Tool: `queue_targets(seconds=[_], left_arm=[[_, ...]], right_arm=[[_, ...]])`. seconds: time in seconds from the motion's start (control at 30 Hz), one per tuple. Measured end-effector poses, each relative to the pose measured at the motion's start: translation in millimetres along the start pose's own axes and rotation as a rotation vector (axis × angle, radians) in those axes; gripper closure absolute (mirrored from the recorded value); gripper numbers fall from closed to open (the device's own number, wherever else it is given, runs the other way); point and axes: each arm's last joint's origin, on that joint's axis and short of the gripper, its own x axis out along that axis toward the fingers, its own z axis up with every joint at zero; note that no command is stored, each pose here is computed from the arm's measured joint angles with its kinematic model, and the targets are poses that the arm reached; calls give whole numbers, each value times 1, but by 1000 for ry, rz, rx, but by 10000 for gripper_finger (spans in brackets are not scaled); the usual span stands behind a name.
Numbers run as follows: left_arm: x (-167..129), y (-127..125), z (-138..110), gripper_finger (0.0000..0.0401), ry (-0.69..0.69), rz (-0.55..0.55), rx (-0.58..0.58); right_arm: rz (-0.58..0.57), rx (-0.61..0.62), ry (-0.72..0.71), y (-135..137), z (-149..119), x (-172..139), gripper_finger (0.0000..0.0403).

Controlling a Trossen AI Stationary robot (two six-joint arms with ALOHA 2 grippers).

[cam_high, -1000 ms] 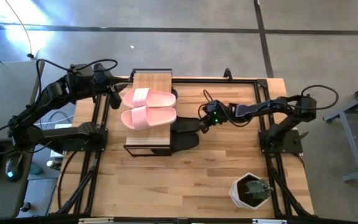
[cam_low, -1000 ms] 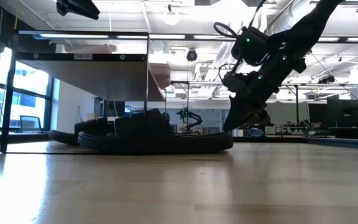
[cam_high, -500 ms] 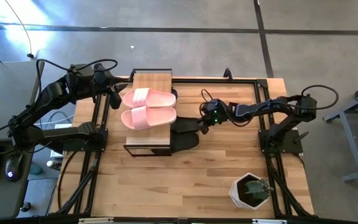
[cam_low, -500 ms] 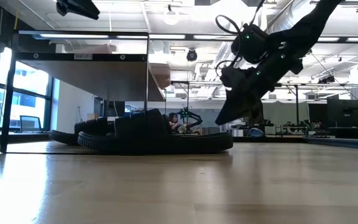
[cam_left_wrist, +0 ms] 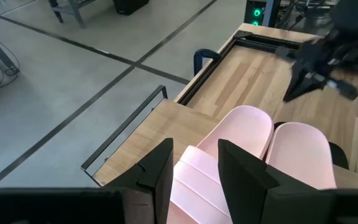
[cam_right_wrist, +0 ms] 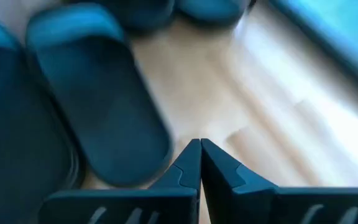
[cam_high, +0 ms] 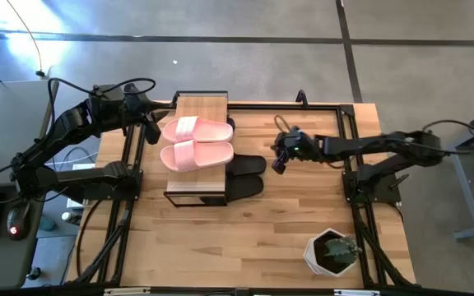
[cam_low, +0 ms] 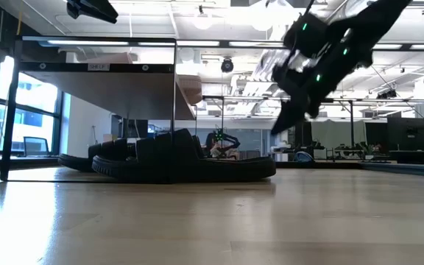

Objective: Pick and place slides into the shelf
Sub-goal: Adjust the black slides under the shelf

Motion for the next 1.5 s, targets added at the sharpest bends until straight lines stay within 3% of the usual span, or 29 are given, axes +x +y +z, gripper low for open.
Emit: queue_targets(seconds=[0.13,0.2,0.27,0.37,0.43,0.5,0.57,0.7,0.9,1.3,1.5], left_arm=[[0,0,0,290,0,2,1],[0,0,0,290,1,1,6],[0,0,0,290,1,2,15],[0,0,0,290,1,2,15],[0,0,0,290,4,1,15],[0,0,-1,290,11,1,16],[0,0,-2,290,21,0,17],[0,0,-2,290,23,-1,19],[0,0,-3,290,27,0,8],[1,0,-3,290,31,-1,-7],[1,0,-3,290,32,-4,-7]], right_arm=[[-63,-56,-137,1,14,-33,403],[-40,-71,-173,0,18,-45,403],[123,-98,-194,3,21,-51,403],[515,-150,-181,12,19,-52,403],[641,-123,-209,20,5,-45,403],[619,-86,-205,25,-25,-35,403],[509,-64,-181,27,-55,-29,403],[382,-4,-186,27,-78,-28,403],[308,16,-148,33,-81,-12,403],[377,47,-167,56,-98,23,403],[418,-16,-164,73,-79,37,403]])
